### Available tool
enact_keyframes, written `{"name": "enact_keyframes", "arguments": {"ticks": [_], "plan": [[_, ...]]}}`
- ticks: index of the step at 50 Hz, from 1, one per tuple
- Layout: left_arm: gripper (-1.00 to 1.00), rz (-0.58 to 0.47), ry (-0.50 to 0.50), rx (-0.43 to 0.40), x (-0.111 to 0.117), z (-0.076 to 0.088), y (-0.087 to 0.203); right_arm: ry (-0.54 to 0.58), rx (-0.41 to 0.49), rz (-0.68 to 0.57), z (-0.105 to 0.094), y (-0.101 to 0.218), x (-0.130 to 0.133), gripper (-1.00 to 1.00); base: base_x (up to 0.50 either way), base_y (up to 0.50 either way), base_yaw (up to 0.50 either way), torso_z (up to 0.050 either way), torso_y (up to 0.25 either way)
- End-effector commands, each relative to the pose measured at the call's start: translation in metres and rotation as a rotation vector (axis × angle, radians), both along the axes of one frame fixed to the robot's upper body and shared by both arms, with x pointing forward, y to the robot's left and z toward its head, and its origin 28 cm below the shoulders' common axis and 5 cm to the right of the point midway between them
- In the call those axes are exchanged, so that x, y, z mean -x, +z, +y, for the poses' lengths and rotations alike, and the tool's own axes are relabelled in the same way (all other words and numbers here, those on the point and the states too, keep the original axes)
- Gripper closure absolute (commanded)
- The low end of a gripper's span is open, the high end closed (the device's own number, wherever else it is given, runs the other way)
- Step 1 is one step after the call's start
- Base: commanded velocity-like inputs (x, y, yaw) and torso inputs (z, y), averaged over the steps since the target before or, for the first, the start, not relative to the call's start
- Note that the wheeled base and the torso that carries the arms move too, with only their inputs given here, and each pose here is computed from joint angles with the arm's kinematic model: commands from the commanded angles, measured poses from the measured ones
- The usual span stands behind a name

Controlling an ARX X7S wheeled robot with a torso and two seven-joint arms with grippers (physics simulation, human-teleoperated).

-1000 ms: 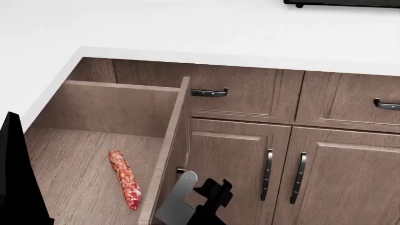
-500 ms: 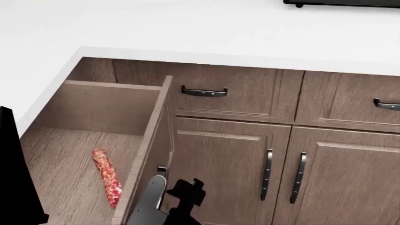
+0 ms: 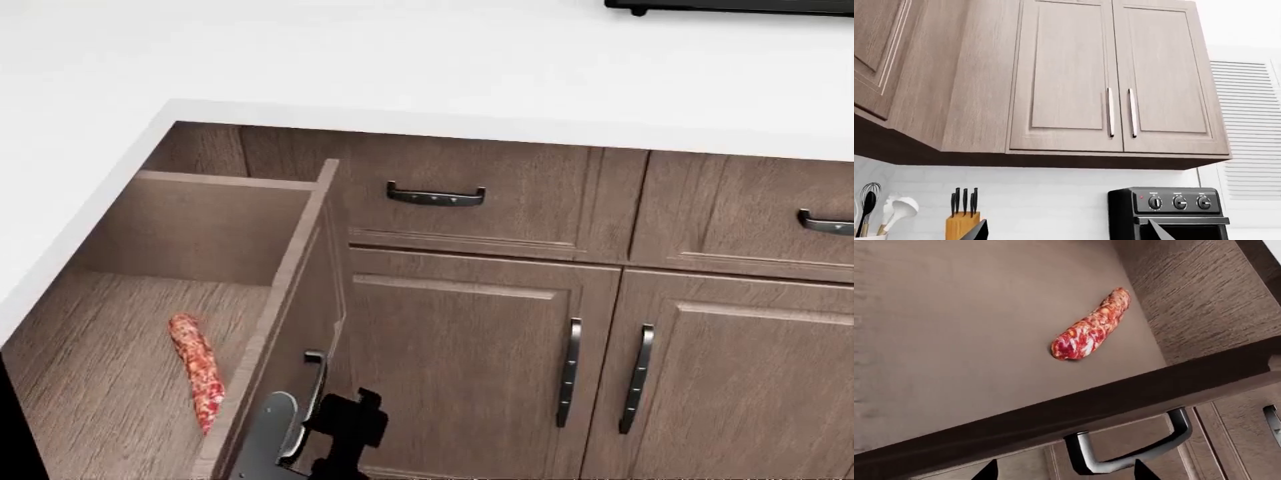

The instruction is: Close the right drawer.

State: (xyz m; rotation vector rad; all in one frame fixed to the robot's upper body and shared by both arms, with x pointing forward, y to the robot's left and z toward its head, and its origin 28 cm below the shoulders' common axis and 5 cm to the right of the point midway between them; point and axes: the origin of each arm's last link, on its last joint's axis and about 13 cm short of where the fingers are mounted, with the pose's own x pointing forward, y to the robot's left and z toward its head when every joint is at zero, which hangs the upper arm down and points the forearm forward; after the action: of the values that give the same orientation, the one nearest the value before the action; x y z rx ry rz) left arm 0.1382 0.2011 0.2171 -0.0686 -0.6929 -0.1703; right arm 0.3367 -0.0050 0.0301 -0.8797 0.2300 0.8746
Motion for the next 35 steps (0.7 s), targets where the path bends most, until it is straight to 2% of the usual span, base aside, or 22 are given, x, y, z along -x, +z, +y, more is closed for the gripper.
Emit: {"name": "enact_keyframes", "arguments": {"ticks": [1, 14, 22, 25, 35], "plan": [[-1.0, 0.001, -0.004, 0.01, 0.01, 0.004, 0.001, 0.115, -0.022, 0.033, 0.024, 0.003, 0.012, -1.0, 0.0, 0.0, 0.0, 0.0, 0.0], [-1.0, 0.003, 0.049, 0.01, 0.016, 0.009, 0.001, 0.175, -0.008, 0.04, 0.03, 0.003, 0.017, -1.0, 0.0, 0.0, 0.0, 0.0, 0.0], [-1.0, 0.001, 0.09, 0.011, 0.01, 0.012, 0.001, 0.225, -0.002, 0.04, 0.035, 0.004, 0.021, -1.0, 0.0, 0.0, 0.0, 0.0, 0.0], [-1.0, 0.017, 0.027, 0.022, 0.018, 0.009, 0.001, 0.231, 0.007, 0.04, 0.036, 0.005, 0.021, -1.0, 0.0, 0.0, 0.0, 0.0, 0.0], [-1.0, 0.001, -0.021, -0.009, 0.027, 0.009, -0.004, 0.241, 0.02, 0.04, 0.036, 0.006, 0.021, -1.0, 0.0, 0.0, 0.0, 0.0, 0.0]]}}
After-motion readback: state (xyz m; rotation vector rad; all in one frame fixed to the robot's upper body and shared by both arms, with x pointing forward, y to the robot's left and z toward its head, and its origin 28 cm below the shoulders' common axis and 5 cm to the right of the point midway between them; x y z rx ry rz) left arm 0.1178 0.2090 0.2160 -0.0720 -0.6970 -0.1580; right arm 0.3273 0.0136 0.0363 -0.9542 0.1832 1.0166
